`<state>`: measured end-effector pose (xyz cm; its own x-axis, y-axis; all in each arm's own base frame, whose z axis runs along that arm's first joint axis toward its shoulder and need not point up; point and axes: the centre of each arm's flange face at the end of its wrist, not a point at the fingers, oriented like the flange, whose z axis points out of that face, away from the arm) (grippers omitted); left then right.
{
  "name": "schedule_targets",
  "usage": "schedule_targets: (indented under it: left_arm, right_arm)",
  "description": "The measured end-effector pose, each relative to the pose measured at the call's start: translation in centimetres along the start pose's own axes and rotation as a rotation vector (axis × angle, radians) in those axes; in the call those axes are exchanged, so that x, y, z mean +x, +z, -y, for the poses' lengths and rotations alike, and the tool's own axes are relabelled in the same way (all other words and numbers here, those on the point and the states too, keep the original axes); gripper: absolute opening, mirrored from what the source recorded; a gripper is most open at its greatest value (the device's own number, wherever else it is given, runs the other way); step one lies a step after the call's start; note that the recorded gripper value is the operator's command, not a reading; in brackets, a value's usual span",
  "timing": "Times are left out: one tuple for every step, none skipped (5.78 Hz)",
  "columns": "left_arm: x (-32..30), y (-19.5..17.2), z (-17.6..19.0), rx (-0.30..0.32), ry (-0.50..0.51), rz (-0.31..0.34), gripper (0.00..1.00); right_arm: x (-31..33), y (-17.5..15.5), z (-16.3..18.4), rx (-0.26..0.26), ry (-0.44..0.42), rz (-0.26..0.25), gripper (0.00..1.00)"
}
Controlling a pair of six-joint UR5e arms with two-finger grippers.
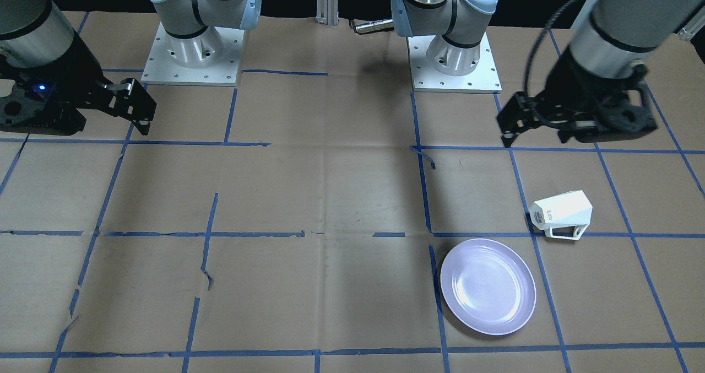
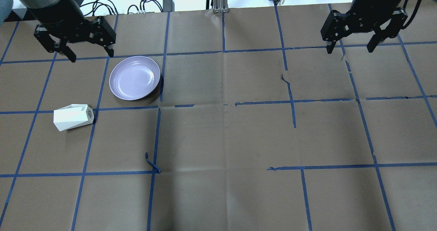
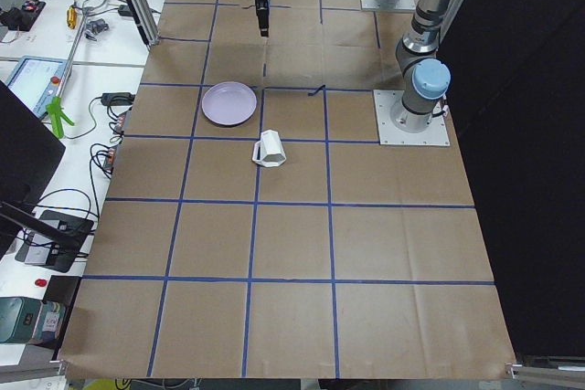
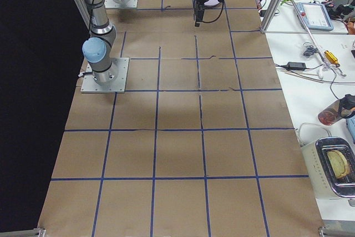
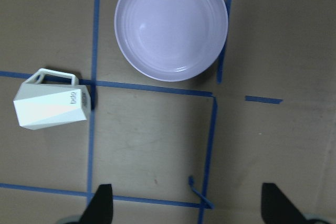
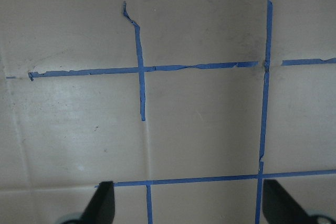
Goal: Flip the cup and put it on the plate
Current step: 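Move the left gripper away from the plate toward the white mug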
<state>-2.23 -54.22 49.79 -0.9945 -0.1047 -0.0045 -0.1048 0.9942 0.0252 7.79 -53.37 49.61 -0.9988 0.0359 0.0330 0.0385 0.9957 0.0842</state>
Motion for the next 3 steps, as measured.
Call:
schedule_targets:
  left_arm:
    - [-7.3,0.1,0.8,-0.001,0.025,-0.003,0.99]
    - [-15.3,0.5,0.9,-0.004,0.070,-0.011,0.99]
    - [-22.1,1.3,0.1,-0.008,0.110,-0.024,0.99]
  right_arm:
    - [0.0,0.0,0.0,0.000,0.000,0.000,1.00]
    - [0.0,0.0,0.0,0.000,0.000,0.000,1.00]
    - [0.0,0.0,0.0,0.000,0.000,0.000,1.00]
